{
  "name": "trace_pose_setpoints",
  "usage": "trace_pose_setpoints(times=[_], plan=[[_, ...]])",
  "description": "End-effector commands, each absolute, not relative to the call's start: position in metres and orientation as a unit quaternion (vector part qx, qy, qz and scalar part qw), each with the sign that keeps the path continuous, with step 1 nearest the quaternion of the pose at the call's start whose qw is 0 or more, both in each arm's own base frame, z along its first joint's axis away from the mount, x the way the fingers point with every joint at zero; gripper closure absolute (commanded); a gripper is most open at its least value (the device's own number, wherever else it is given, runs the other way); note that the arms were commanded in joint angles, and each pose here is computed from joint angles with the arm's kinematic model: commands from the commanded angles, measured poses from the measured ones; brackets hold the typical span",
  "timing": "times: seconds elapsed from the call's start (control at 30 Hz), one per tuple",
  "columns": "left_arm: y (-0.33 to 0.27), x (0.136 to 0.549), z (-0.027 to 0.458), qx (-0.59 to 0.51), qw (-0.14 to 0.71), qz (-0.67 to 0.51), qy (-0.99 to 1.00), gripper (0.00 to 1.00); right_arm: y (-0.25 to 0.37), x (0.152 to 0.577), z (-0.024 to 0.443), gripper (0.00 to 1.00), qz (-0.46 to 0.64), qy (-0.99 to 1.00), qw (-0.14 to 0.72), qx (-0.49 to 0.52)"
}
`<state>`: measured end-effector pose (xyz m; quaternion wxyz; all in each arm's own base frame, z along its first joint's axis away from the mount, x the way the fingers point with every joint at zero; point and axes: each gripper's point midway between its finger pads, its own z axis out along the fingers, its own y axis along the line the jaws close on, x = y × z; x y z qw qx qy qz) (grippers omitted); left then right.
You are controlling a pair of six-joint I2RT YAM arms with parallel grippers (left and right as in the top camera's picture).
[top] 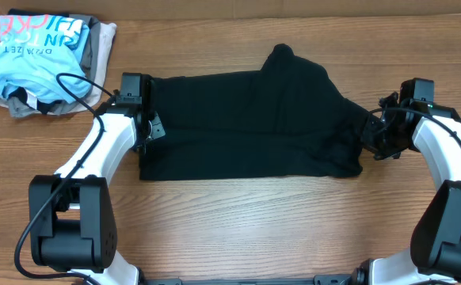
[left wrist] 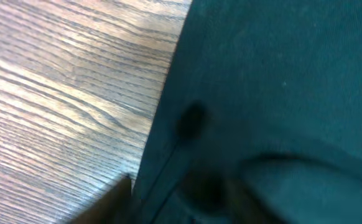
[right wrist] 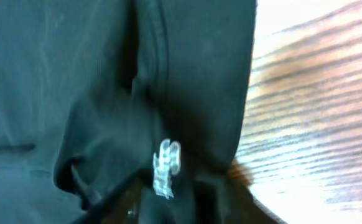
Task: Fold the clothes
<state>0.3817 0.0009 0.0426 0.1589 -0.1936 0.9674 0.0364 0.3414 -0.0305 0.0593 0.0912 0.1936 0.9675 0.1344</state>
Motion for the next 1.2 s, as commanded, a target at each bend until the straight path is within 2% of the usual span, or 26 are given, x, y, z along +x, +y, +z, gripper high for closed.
trace_pose_setpoints(times=[0.0, 0.13, 0.23, 0.3, 0.4, 0.57, 0.7, 0.93, 1.17], plan=[[0.004, 0.377, 0.036, -0.147, 0.144, 0.055, 0.977, 0.33, -0.033, 0.345, 0.067, 0.49, 0.132, 0.967, 0.093, 0.198], [0.005, 0.383, 0.065, -0.116, 0.133, 0.061, 0.982, 0.18, -0.037, 0.355, 0.104, 0.48, 0.131, 0.966, 0.103, 0.196], [-0.003, 0.395, 0.105, -0.094, 0.139, 0.044, 0.985, 0.11, -0.039, 0.369, 0.151, 0.47, 0.131, 0.966, 0.134, 0.177], [-0.020, 0.410, 0.143, -0.051, 0.161, -0.002, 0.986, 0.09, -0.038, 0.379, 0.189, 0.39, 0.130, 0.966, 0.162, 0.153], [-0.044, 0.433, 0.202, -0.002, 0.220, -0.065, 0.973, 0.07, -0.033, 0.389, 0.234, 0.32, 0.125, 0.964, 0.205, 0.112], [-0.056, 0.469, 0.252, 0.018, 0.287, -0.095, 0.953, 0.07, -0.021, 0.403, 0.278, 0.30, 0.122, 0.954, 0.263, 0.077], [-0.060, 0.496, 0.234, 0.048, 0.263, -0.096, 0.959, 0.05, -0.011, 0.407, 0.278, 0.30, 0.125, 0.954, 0.265, 0.062], [-0.051, 0.543, 0.163, 0.054, 0.227, -0.061, 0.971, 0.06, 0.001, 0.408, 0.271, 0.29, 0.129, 0.958, 0.251, 0.050], [-0.029, 0.549, 0.120, 0.053, 0.193, -0.046, 0.979, 0.06, 0.002, 0.409, 0.271, 0.29, 0.127, 0.958, 0.252, 0.039]])
